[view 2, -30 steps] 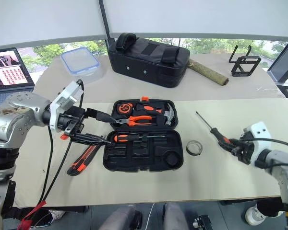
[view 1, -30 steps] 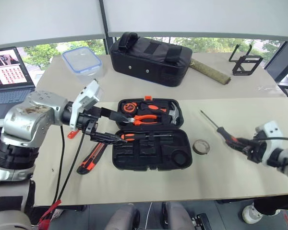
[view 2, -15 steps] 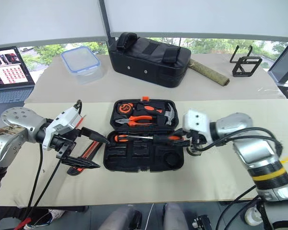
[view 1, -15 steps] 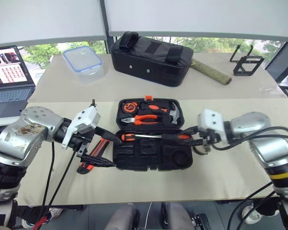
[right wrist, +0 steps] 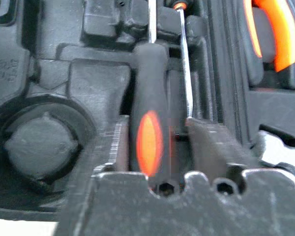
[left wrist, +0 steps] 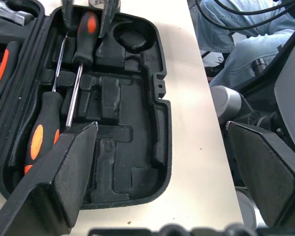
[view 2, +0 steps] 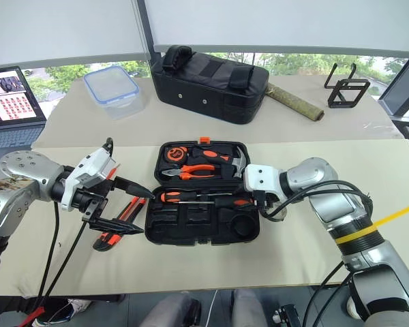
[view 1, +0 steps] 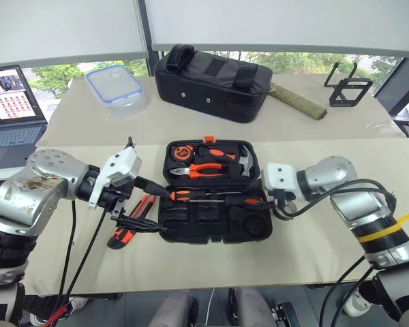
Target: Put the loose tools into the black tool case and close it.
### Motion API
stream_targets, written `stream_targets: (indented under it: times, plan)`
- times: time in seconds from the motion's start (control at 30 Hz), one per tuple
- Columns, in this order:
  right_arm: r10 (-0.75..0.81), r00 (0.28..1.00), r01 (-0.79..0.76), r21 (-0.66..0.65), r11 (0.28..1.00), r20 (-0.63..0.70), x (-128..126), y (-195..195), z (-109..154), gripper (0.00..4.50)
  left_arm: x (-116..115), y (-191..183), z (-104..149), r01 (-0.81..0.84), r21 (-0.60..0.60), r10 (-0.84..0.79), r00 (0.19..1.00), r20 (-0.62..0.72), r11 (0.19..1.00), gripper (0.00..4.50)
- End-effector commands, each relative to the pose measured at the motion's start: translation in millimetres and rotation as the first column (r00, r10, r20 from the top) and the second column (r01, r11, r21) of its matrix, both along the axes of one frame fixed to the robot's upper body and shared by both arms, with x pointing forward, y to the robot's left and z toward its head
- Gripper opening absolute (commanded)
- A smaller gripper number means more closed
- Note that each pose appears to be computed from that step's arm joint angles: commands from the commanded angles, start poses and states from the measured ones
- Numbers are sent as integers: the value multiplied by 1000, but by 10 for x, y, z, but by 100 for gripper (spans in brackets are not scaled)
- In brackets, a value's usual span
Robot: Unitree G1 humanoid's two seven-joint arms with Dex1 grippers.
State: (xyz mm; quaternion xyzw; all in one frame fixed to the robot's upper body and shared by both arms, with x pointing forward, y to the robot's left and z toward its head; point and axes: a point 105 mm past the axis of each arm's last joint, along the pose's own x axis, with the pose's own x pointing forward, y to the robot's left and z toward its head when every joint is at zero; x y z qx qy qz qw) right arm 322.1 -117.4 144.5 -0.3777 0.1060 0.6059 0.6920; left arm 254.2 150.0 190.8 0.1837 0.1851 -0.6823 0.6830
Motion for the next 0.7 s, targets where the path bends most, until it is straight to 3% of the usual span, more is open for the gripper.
stream_targets:
  times: [0.03, 0.07, 0.13, 0.47, 0.7]
  plan:
    - [-2, 1000, -2, 106, 994, 31, 3, 138, 289, 396, 24, 5, 89, -1, -12, 2, 999, 37, 1000, 450]
    - [-10, 1000, 8, 116, 993, 25, 14, 160, 287, 396, 33, 1, 86, -1, -12, 2, 999, 39, 1000, 450]
    - [-18, 1000, 16, 126, 992, 13, 24, 192, 269, 338, 49, -3, 80, -1, -11, 2, 999, 43, 1000, 450]
    - [-13, 1000, 14, 63, 998, -24, 18, 265, 5, 4, 87, 2, 86, -5, -8, 6, 999, 54, 1000, 450]
    - [16, 1000, -13, -98, 995, 27, 23, 244, -403, 4, 155, 38, 52, -50, 5, 50, 996, 68, 999, 450]
